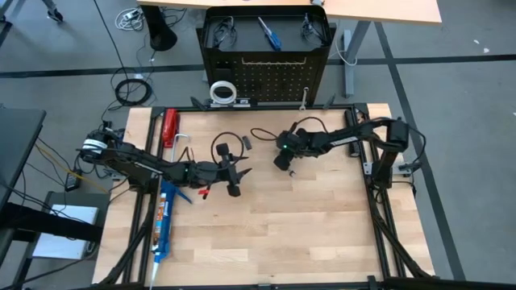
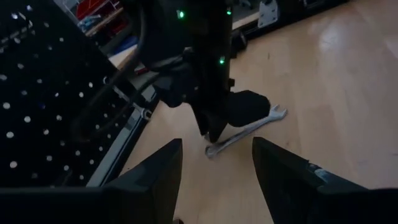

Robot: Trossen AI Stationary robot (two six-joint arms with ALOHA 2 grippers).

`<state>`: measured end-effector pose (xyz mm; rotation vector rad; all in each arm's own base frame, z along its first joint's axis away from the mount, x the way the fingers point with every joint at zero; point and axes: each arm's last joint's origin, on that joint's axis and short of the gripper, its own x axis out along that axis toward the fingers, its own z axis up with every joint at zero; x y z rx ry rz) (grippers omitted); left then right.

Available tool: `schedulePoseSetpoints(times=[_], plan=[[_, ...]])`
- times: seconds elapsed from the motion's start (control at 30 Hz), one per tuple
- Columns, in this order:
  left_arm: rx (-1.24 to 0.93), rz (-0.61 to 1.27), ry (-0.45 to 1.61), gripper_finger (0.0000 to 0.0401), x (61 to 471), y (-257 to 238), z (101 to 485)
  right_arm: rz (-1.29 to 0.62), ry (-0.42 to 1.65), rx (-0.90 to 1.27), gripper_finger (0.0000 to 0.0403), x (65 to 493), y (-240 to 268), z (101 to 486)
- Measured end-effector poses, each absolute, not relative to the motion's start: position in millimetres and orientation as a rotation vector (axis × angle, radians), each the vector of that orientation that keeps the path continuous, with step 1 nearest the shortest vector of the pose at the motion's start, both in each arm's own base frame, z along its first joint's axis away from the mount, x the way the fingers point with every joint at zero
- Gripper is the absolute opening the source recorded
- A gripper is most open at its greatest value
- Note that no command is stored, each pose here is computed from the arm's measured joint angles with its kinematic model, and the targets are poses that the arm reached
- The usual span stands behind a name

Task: Hang tools onto peg board
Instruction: Hang the wrench onto the black pegboard

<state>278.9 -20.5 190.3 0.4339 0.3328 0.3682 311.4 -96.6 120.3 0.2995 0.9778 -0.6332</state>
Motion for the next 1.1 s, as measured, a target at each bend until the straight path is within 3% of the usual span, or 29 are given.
schedulePoseSetpoints(times=[0.2,0.43,0.63,0.83,1.1], plan=[[0.428,0.35,0.447,0.0202,275,-20,179,-0.478,0.939,0.328,0.0121,324,-68,123],[0.378,0.134,0.589,0.0202,270,-24,161,-0.273,0.902,0.329,0.0115,334,-29,128],[0.344,0.08,0.516,0.0202,280,-35,154,-0.365,0.827,0.218,0.0108,328,-23,163],[0.239,0.111,0.469,0.0202,297,-46,155,-0.462,1.098,0.271,0.01,282,-24,186],[0.263,0.212,0.537,0.0202,337,-37,130,-0.41,1.096,0.169,0.0094,270,14,170]])
